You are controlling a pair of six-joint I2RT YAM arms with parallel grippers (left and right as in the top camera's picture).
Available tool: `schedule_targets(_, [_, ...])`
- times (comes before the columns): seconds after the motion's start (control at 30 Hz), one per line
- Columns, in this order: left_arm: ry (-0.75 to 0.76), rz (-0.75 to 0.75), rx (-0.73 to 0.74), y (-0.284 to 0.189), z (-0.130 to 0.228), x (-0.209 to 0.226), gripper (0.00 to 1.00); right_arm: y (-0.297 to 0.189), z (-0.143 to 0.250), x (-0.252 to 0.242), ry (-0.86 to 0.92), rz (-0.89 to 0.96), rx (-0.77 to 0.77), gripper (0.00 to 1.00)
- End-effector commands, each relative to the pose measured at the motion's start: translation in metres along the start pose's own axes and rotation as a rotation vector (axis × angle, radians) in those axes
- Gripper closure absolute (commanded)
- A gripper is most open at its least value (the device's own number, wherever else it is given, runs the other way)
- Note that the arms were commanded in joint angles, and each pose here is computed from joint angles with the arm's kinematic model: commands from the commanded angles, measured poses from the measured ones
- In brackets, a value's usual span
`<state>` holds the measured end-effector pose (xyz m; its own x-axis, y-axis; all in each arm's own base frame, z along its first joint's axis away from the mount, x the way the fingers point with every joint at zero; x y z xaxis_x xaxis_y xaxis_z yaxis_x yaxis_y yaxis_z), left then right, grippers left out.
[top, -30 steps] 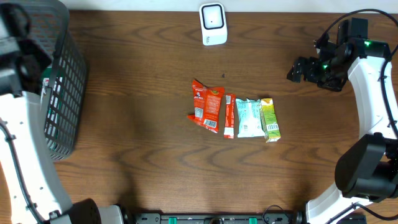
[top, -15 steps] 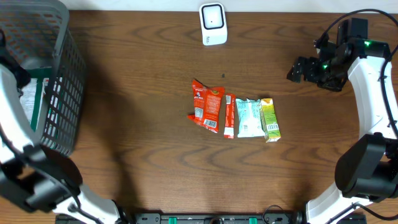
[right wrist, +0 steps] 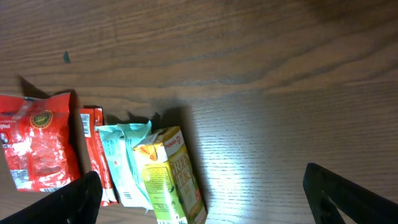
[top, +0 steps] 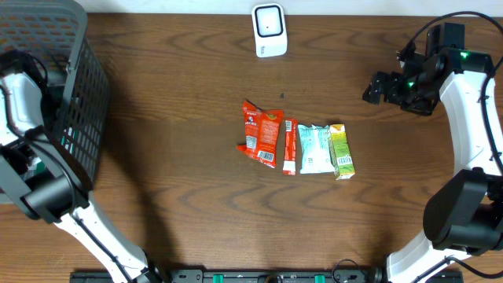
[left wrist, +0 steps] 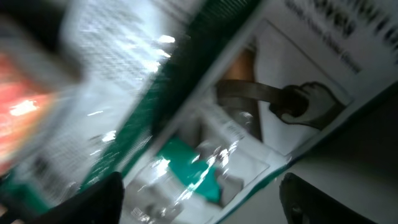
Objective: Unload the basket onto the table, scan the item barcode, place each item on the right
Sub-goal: 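Grasp the green-white 3M gloves pack in the basket with the left gripper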
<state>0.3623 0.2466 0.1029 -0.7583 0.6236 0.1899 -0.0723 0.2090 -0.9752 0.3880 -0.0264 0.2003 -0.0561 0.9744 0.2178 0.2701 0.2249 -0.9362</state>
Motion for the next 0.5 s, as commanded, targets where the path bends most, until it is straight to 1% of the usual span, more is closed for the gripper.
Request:
schedule_targets(0.0, [0.042,0.023,0.037,0.01,0.002,-0.004,0.15,-0.004,-0.001,-0.002,-0.007,0.008,-0.011,0.01])
schedule_targets(0.23, [0.044,0.017,0.048,0.014,0.005,-0.004,0.15,-0.004,-0.001,-0.001,-0.007,0.008,-0.01,0.01])
schedule_targets(0.4, [0.016,-0.049,0.052,0.024,0.009,0.005,0.15,-0.004,-0.001,-0.002,-0.007,0.008,-0.011,0.01])
schedule_targets(0.43, [0.002,-0.053,0.058,0.026,0.01,0.007,0.16,-0.004,-0.001,-0.002,-0.007,0.008,-0.011,0.01])
schedule_targets(0.47, [-0.016,-0.055,0.061,0.028,0.01,0.008,0.2,-0.004,-0.001,-0.002,-0.007,0.008,-0.011,0.01])
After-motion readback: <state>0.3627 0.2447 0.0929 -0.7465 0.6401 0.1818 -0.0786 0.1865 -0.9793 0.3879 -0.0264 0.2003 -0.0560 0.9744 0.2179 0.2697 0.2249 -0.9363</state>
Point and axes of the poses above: each gripper's point midway between its finger pads, its own y axis out along the fingers, its own x axis along the line the jaws close on, z = x × y, the point moved 6 cm from there along -y, back along the fingers, and after that the axes turned 11 degrees about -y, right-handed, at the moved point
